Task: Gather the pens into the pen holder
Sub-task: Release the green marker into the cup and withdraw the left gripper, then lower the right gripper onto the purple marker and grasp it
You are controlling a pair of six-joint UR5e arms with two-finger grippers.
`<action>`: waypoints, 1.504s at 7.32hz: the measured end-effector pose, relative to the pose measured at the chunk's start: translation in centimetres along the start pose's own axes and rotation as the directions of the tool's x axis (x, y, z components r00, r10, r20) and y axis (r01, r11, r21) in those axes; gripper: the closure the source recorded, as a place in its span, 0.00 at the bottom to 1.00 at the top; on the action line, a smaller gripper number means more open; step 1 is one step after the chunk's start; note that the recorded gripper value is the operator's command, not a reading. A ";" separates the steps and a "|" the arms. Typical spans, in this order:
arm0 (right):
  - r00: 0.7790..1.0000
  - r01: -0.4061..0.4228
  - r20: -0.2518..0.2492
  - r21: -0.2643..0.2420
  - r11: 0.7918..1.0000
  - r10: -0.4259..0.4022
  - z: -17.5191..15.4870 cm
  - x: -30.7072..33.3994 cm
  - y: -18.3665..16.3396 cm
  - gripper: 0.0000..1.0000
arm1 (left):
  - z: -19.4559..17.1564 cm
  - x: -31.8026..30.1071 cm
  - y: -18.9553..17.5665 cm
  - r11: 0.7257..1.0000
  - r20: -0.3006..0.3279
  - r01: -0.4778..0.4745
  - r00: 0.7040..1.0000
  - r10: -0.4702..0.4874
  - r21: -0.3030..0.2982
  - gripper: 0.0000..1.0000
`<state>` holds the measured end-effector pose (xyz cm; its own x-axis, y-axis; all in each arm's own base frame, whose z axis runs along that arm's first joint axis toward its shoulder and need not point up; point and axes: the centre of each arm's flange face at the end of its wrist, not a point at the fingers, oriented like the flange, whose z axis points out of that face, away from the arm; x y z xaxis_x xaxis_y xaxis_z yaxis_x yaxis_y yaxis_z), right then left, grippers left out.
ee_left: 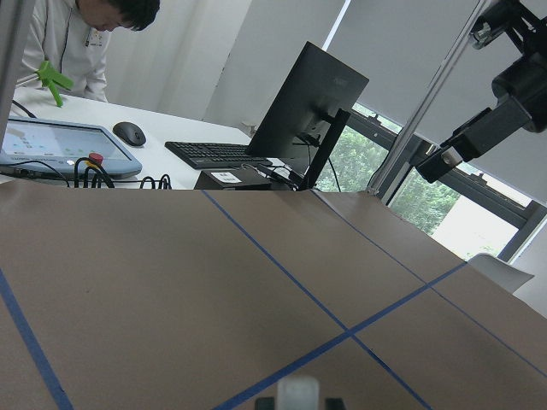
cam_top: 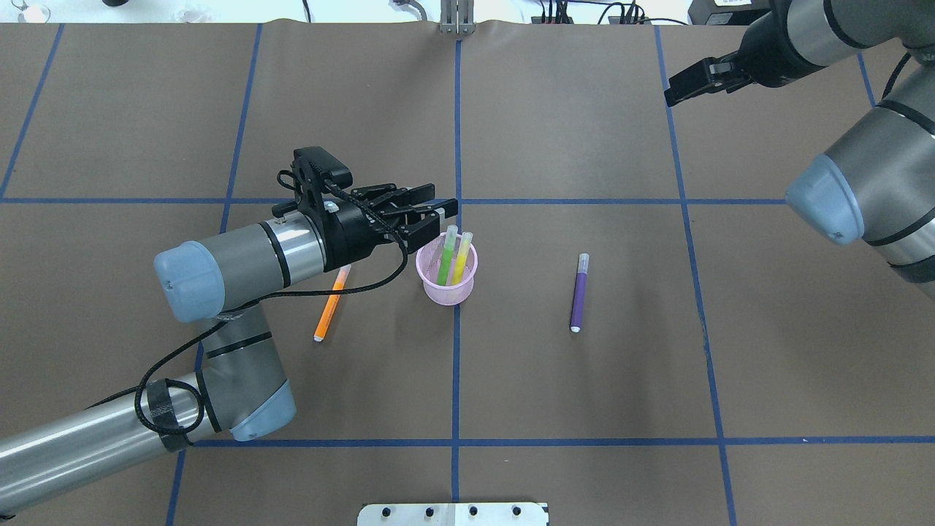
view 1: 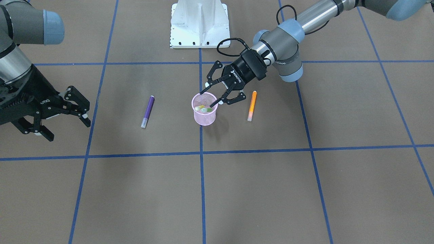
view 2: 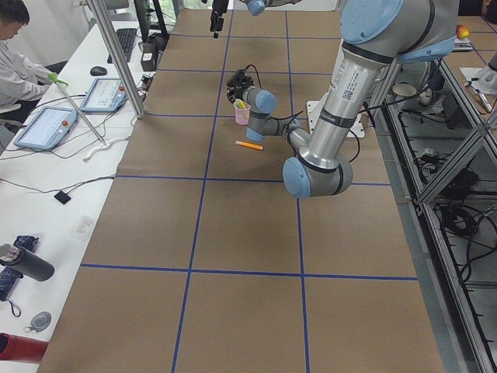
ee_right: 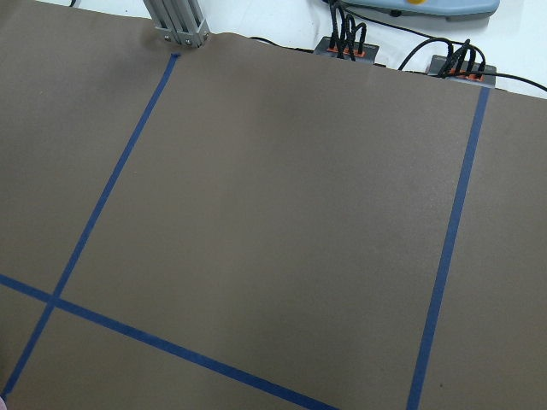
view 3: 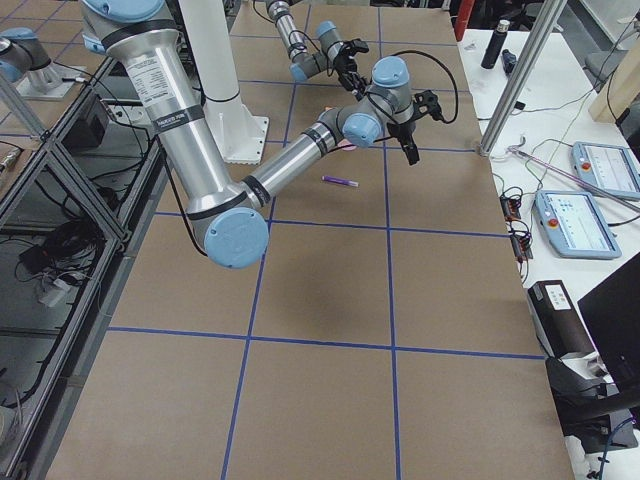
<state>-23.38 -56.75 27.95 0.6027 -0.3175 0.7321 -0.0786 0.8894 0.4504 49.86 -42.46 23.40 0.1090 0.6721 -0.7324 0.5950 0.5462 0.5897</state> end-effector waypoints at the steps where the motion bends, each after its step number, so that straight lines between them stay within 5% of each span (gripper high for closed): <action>1: 1.000 0.000 0.000 0.000 1.000 0.000 0.0 0.0 0.0 0.00 | 0.2 0.3 0.1 1.000 -0.003 0.004 1.000 -0.004 -0.003 0.00; 3: 1.000 -0.002 0.002 0.002 1.000 0.002 -0.1 -0.1 0.0 0.00 | -0.3 0.0 -0.2 1.000 0.004 0.004 1.000 -0.004 -0.026 0.00; 5: 1.000 -0.025 0.006 0.000 1.000 0.025 -0.1 -0.4 0.1 0.00 | -3.8 -1.7 -2.1 0.986 0.077 -0.002 0.997 0.015 -0.169 0.00; 8: 0.997 -0.079 0.007 -0.016 0.997 0.079 1.6 -2.4 1.2 0.00 | -14.3 -7.2 -12.1 0.880 0.246 0.094 0.969 0.027 -0.465 0.00; 10: 0.985 -0.167 -0.052 0.005 0.986 0.167 4.7 -6.0 3.6 0.00 | -23.3 -13.7 -18.9 0.805 0.295 0.148 0.955 0.036 -0.574 0.00; 11: 0.969 -0.223 -0.105 0.008 0.975 0.223 6.1 -8.0 5.2 0.00 | -28.1 -17.0 -20.4 0.789 0.337 0.168 0.940 0.052 -0.591 0.00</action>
<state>-33.48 -51.61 27.50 0.6503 -0.0751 0.7560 -0.2172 0.9352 0.2797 13.50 -50.98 33.43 0.4020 0.4918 -0.7723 0.0171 0.8393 0.5434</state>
